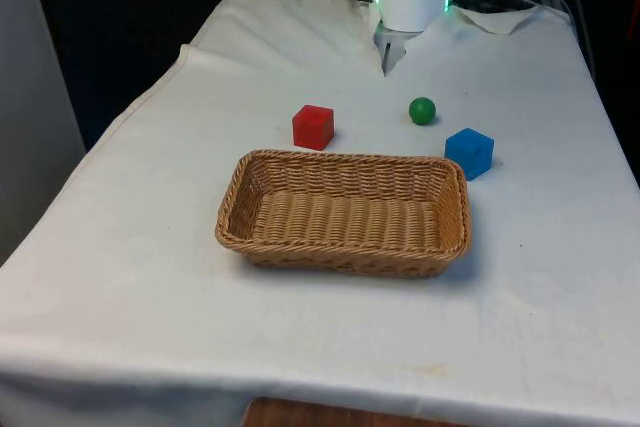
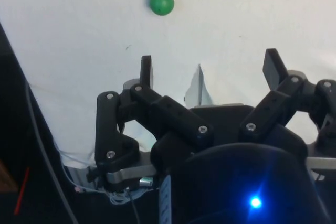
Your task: Place all non-red objects into the basket.
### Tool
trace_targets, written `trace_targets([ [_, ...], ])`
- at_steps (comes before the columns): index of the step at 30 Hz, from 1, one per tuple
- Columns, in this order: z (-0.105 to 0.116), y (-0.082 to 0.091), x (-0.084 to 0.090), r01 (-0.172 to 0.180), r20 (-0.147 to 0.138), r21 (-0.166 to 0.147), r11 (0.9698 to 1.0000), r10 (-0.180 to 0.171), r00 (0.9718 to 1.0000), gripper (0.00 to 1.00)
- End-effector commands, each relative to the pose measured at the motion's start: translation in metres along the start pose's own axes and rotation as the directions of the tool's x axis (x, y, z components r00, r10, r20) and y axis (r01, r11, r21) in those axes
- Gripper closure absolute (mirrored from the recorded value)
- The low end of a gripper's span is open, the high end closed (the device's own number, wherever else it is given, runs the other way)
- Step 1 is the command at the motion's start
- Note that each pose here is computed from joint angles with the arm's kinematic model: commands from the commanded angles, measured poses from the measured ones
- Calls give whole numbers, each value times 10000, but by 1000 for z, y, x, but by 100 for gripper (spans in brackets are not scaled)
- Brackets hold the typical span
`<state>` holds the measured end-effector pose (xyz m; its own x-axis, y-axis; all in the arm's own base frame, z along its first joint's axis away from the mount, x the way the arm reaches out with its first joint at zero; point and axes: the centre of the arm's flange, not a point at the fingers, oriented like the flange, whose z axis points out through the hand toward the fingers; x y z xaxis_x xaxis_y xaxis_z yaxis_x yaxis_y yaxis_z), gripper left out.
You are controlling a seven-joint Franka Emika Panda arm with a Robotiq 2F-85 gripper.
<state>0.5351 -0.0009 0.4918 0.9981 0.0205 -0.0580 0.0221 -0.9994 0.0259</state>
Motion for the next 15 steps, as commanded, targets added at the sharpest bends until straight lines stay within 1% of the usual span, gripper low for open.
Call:
trace_targets([
  [1,-3,-1,-4,-38,-168,-116,9999,36,9999,0],
  [7,-7,0,-18,-57,-265,-276,9996,50,9996,0],
  [8,-5,0,-16,-7,-112,-181,9998,5,9999,0],
  [9,-8,0,-20,-64,-285,-298,9995,56,9996,0],
  [15,-10,-2,-33,-79,-448,-384,9992,62,9990,0],
])
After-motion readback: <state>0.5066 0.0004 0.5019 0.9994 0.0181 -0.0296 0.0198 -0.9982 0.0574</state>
